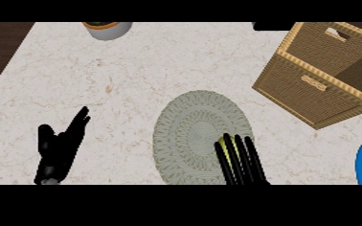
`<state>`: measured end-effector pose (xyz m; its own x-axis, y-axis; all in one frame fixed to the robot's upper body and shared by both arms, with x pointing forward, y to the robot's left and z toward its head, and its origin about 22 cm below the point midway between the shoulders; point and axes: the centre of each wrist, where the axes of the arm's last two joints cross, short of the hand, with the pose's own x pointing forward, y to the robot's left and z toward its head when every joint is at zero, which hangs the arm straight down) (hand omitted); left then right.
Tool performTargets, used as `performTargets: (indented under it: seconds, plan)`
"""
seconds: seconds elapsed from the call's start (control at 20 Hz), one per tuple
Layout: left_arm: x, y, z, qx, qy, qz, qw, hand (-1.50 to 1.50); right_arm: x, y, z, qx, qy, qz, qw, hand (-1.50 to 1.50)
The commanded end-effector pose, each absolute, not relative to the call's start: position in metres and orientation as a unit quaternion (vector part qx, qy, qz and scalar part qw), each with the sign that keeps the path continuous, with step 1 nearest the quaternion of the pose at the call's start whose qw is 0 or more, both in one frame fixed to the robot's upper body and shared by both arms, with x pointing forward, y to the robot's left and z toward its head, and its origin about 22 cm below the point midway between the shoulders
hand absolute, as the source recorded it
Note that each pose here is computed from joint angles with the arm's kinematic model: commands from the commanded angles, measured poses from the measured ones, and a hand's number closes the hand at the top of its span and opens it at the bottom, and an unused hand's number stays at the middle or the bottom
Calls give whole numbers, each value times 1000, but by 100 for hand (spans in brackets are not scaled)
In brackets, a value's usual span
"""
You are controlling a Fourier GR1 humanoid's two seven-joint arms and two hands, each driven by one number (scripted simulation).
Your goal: Pick the lemon from the placemat and place it in the basket
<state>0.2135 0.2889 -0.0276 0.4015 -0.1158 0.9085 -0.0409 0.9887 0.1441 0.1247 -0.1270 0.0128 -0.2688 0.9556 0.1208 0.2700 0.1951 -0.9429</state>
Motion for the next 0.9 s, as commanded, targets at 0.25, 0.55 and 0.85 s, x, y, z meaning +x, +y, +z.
performTargets:
  seconds: [0.25,0.55,0.85]
  plan:
    - [190,291,-45,68,-484,-13,872,0,145,-125,12,-477,-622,455,422,-150]
    - [200,298,-56,78,-483,-6,872,0,143,-129,-5,-465,-630,459,421,-150]
    - [201,298,-60,68,-486,-22,871,0,166,-122,-9,-473,-630,457,412,-150]
